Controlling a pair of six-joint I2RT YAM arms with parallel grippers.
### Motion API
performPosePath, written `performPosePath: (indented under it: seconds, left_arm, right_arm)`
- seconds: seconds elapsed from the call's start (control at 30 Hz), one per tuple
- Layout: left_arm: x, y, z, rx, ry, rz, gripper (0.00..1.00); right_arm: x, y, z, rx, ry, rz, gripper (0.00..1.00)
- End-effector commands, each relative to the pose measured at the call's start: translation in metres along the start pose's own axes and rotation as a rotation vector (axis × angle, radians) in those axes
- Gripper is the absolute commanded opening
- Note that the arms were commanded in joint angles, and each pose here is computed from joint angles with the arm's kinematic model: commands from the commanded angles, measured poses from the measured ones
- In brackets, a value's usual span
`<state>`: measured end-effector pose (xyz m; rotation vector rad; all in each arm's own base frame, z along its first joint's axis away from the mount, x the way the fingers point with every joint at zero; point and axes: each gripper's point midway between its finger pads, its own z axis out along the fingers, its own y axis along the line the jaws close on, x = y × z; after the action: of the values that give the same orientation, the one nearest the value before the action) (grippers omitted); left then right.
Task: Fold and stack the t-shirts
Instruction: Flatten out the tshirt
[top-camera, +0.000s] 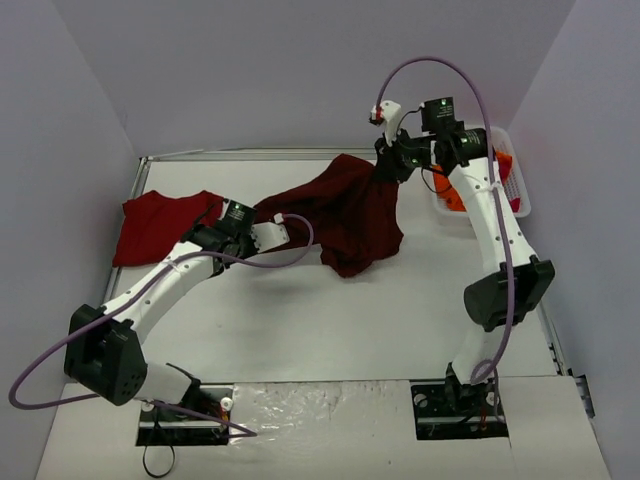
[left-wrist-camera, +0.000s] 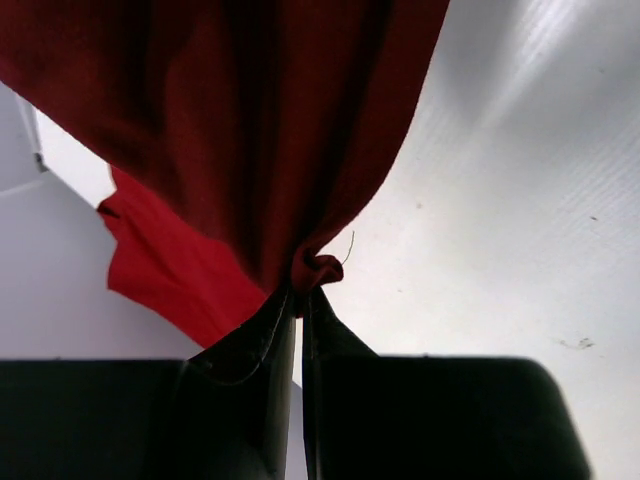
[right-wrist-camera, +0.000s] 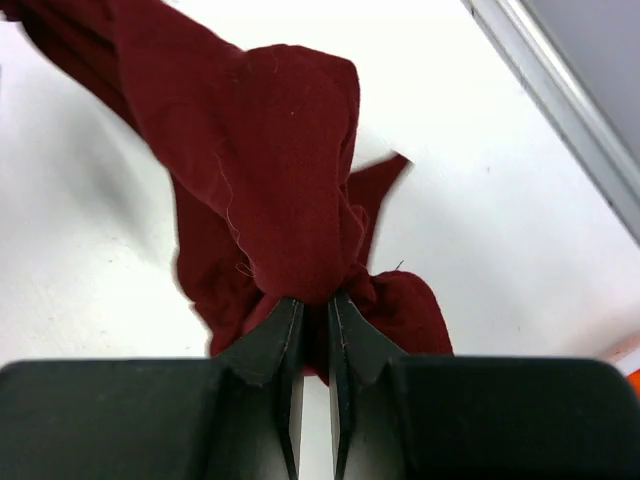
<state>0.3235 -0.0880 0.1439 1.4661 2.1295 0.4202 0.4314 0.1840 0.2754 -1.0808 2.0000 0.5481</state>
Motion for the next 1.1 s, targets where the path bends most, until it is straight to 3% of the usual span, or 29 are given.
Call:
performPosePath:
  seconds: [0.0,0.07,0.1,0.17,0.2,0.3,0.57,1.07]
  left_arm:
    - [-0.005,0.034,-0.024,-0.115,-0.020,-0.017,0.02]
    - [-0.004,0.035,-0.023,-0.118,-0.011,-0.013,0.02]
    - [-0.003,0.035,-0.023,-0.119,-0.006,-0.012,0.02]
    - [0.001,0.033,-0.020,-0.115,0.009,-0.010,0.02]
    - [0.003,0.032,-0.019,-0.112,0.013,-0.008,0.02]
    - [0.006,0.028,-0.017,-0.107,0.019,-0.006,0.02]
    - [0.010,0.025,-0.015,-0.097,0.033,0.000,0.02]
    - [0.017,0.016,-0.005,-0.081,0.033,-0.029,0.02]
  right_arm:
    - [-0.008,0.043,-0.013,-0.075,-0.009,-0.013,0.00]
    - [0.004,0.059,-0.007,-0.116,0.023,-0.014,0.00]
    - [0.022,0.075,0.002,-0.169,0.060,-0.012,0.17]
    - [0.046,0.092,0.009,-0.233,0.124,0.000,0.34]
    - [0.065,0.101,0.017,-0.263,0.171,0.011,0.49]
    - [0.089,0.098,0.022,-0.251,0.234,0.039,0.57]
    - [0.090,0.066,0.025,-0.196,0.236,0.075,0.60]
    - [0.177,0.090,0.045,-0.346,0.402,0.177,0.54]
